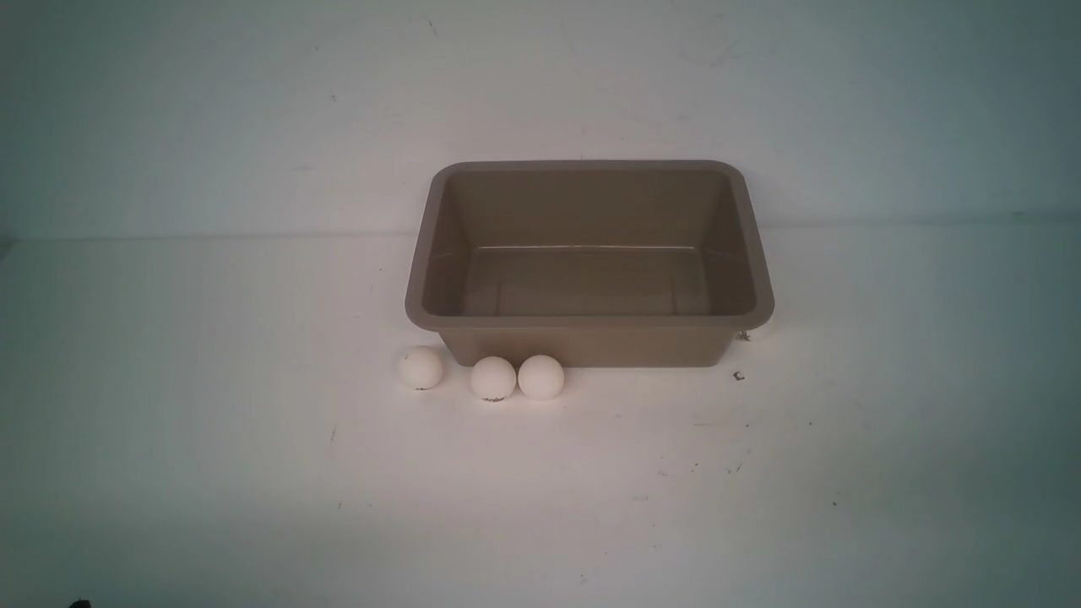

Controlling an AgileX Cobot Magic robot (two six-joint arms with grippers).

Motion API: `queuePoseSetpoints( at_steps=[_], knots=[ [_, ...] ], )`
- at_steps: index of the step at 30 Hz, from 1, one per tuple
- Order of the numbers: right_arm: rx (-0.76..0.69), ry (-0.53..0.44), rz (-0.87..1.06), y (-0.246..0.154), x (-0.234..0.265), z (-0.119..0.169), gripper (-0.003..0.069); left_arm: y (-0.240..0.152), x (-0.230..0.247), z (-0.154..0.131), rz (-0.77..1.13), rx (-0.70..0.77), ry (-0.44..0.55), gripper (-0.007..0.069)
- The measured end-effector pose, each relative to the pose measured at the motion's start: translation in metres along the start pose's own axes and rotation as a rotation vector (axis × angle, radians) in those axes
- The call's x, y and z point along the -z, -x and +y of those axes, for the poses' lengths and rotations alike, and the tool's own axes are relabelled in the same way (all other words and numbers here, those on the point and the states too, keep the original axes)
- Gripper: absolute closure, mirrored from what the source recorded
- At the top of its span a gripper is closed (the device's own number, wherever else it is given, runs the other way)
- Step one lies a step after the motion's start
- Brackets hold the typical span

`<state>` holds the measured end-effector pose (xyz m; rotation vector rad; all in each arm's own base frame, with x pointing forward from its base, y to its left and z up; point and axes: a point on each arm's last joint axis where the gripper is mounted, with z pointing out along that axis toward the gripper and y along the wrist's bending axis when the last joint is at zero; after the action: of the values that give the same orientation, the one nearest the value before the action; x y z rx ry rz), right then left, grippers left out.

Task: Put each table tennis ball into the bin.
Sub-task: Use the left arm to clamp the table tennis ball closest to it

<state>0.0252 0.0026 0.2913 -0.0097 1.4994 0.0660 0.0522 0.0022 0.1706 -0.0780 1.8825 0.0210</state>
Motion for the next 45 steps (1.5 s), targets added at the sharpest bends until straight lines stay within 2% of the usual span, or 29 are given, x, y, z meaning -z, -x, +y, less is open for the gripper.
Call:
queuePoseSetpoints(
  at_steps=[36, 39, 45],
  knots=[
    [-0.001, 0.0, -0.005, 0.0004, 0.0, 0.0, 0.0519, 0.0002, 0.0, 0.0007, -0.003, -0.022, 0.007, 0.0105],
    [-0.001, 0.0, -0.005, 0.0004, 0.0, 0.0, 0.0519, 0.0006, 0.0, -0.0005, -0.007, 0.022, -0.005, 0.0105],
    [-0.001, 0.001, 0.018, -0.0016, 0.0, 0.0001, 0.0519, 0.0019, 0.0, -0.006, -0.018, 0.209, -0.082, 0.0105]
  ],
)
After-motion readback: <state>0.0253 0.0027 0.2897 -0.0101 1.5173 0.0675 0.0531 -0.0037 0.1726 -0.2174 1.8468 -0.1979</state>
